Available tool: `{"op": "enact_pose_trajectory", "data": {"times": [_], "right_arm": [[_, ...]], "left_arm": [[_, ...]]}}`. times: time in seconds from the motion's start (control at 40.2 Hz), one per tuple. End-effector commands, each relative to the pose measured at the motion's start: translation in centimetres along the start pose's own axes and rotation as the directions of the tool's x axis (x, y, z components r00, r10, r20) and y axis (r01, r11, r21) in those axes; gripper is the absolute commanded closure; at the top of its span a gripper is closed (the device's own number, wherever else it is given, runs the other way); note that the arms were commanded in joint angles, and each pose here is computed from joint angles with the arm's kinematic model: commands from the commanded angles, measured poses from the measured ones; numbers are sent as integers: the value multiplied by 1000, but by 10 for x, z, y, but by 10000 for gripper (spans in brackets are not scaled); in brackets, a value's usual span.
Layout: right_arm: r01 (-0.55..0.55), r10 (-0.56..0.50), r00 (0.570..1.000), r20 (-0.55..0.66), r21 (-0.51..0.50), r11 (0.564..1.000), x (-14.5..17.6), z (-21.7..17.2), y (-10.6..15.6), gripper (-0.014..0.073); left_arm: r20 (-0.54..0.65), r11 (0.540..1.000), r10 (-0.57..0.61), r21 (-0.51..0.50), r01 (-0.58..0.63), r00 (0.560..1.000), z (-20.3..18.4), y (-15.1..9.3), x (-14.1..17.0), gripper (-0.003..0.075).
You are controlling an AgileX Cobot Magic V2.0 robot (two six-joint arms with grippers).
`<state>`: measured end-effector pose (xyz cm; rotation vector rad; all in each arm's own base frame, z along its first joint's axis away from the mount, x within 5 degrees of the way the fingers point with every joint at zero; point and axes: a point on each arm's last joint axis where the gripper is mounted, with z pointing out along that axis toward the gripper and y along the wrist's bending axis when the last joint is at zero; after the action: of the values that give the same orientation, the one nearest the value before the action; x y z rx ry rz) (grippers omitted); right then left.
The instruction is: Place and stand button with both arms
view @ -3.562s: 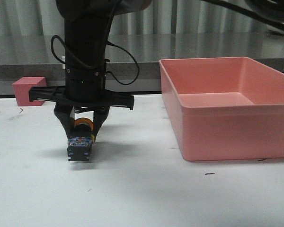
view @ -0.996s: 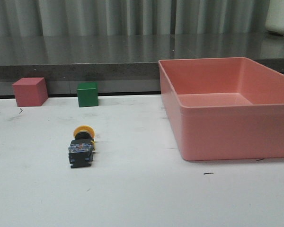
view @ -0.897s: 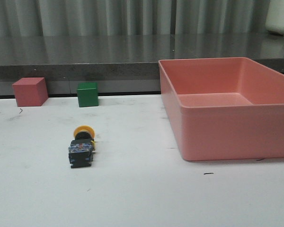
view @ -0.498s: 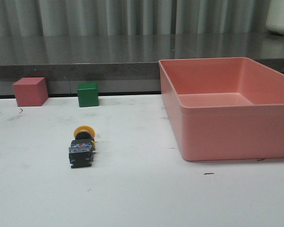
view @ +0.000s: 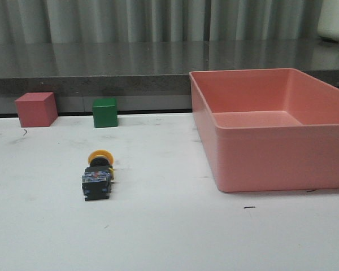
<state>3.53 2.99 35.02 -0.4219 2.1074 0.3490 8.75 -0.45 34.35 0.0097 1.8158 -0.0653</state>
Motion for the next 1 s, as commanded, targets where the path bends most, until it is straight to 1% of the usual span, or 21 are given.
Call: {"op": "enact_pose_trajectory", "data": {"times": [0.0, 0.249, 0.448, 0.523, 0.672, 0.971], "right_arm": [[-6, 6, 998, 68, 8, 1000, -10, -3, 0, 139], [-6, 6, 998, 68, 8, 1000, -10, -3, 0, 139], [-6, 6, 998, 68, 8, 1000, -10, -3, 0, 139], [-6, 6, 998, 68, 8, 1000, -10, -3, 0, 139], [-6, 6, 998, 68, 8, 1000, -10, -3, 0, 139], [-6, 6, 998, 68, 8, 1000, -10, -3, 0, 139]], "left_arm": [[89, 1000, -7, 10, 6, 996, -1, -1, -15, 158], [100, 1000, -7, 10, 6, 995, -1, -1, -16, 158], [168, 1000, -24, 19, 22, 985, -2, -2, -22, 158], [166, 999, -44, 29, 40, 985, -2, -2, -22, 158], [165, 999, -46, 30, 42, 985, -1, -2, -24, 158], [44, 999, -43, 35, 41, 998, 4, -4, -41, 158]]}}
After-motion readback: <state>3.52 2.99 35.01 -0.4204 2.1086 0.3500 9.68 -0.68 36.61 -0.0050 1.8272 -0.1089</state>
